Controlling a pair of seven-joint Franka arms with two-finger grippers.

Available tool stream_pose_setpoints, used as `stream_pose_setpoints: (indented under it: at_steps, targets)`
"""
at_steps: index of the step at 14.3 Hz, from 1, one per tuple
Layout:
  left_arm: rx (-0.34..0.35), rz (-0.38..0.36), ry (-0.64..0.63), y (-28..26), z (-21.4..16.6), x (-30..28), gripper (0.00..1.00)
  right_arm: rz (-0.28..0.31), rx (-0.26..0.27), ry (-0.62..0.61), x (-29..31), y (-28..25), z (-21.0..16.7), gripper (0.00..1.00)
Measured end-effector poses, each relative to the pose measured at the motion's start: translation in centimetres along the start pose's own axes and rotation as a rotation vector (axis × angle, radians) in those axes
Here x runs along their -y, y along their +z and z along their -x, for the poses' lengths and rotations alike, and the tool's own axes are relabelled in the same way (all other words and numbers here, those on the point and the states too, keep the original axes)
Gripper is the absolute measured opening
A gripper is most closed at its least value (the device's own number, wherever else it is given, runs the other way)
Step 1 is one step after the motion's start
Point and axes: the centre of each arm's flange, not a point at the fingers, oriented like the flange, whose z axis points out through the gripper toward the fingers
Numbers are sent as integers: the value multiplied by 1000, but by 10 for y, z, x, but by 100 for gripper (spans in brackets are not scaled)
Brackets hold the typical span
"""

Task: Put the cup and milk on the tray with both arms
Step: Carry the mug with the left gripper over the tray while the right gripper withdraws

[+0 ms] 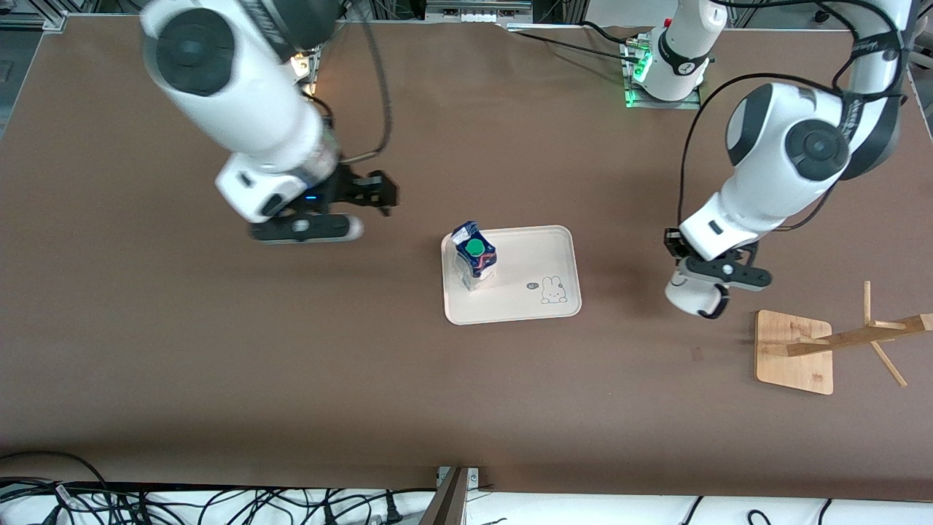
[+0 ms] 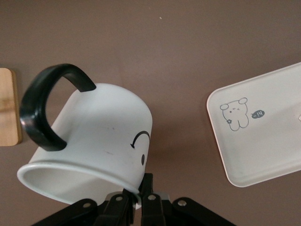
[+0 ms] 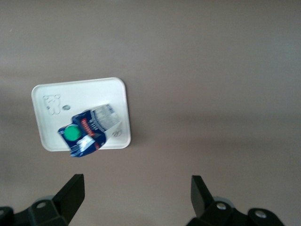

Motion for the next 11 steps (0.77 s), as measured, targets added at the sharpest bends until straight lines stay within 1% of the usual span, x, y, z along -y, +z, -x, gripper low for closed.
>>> stream_pose_setpoints:
  at_steps: [2, 3, 5, 6, 8, 11]
  targets:
    - [75, 26, 31, 22, -8, -26, 8, 21, 9, 56, -33, 0, -16, 100]
    - [110, 45, 45, 34, -12, -42, 8, 44, 19, 91, -52, 4, -25, 100]
    - [178, 79, 79, 60, -19, -77, 8, 109, 29, 174, -102, 7, -44, 100]
    - [207, 85, 100, 73, -21, -94, 8, 139, 27, 185, -125, 7, -53, 100]
    - [255, 86, 113, 96, -23, -127, 8, 183, 9, 138, -161, -1, -62, 100]
    - [328, 111, 64, 131, -20, -167, 8, 240, -20, 93, -197, -22, -65, 100]
